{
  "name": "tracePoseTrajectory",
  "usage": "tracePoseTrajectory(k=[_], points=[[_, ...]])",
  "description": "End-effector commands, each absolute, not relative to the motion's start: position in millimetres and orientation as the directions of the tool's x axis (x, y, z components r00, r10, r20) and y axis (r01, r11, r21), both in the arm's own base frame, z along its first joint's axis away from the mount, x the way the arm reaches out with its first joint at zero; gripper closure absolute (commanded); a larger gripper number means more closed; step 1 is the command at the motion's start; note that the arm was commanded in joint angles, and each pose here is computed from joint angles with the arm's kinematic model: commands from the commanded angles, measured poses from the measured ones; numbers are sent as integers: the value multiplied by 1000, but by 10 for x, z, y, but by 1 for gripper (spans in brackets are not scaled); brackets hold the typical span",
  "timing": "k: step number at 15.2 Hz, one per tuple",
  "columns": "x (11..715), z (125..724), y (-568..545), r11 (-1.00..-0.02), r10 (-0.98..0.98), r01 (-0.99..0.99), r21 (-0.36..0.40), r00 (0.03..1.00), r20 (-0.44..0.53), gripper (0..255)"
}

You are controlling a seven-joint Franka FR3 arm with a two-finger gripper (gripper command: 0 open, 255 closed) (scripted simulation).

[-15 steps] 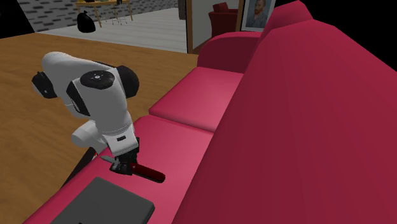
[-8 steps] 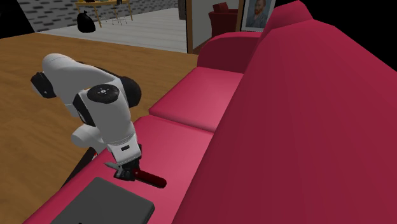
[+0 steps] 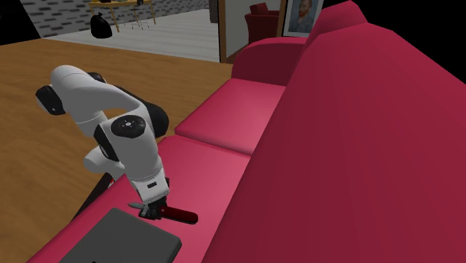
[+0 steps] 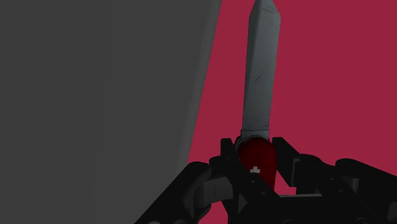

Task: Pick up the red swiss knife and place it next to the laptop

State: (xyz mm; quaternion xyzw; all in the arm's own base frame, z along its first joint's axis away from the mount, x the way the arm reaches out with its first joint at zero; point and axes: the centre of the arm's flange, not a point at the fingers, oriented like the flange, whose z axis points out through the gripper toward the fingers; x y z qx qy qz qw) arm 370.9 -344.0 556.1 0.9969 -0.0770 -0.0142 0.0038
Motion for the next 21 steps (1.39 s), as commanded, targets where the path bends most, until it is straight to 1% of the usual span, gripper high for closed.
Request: tracePoseTrajectory(k=[1,7,8,13,17,21], points=[[3705,5528,-3441,-988,-153,-153,10,988,-28,255],[3705,5528,-3441,-988,-153,-153,10,988,-28,255],[3705,5528,-3441,-988,-153,-153,10,988,-28,0],[3705,5528,-3441,-988,-153,-153,10,988,-28,0],[3720,6027,-3438,-988,-153,-153,10,988,-28,0],[3719,6027,-3438,-988,-153,-153,10,988,-28,0]])
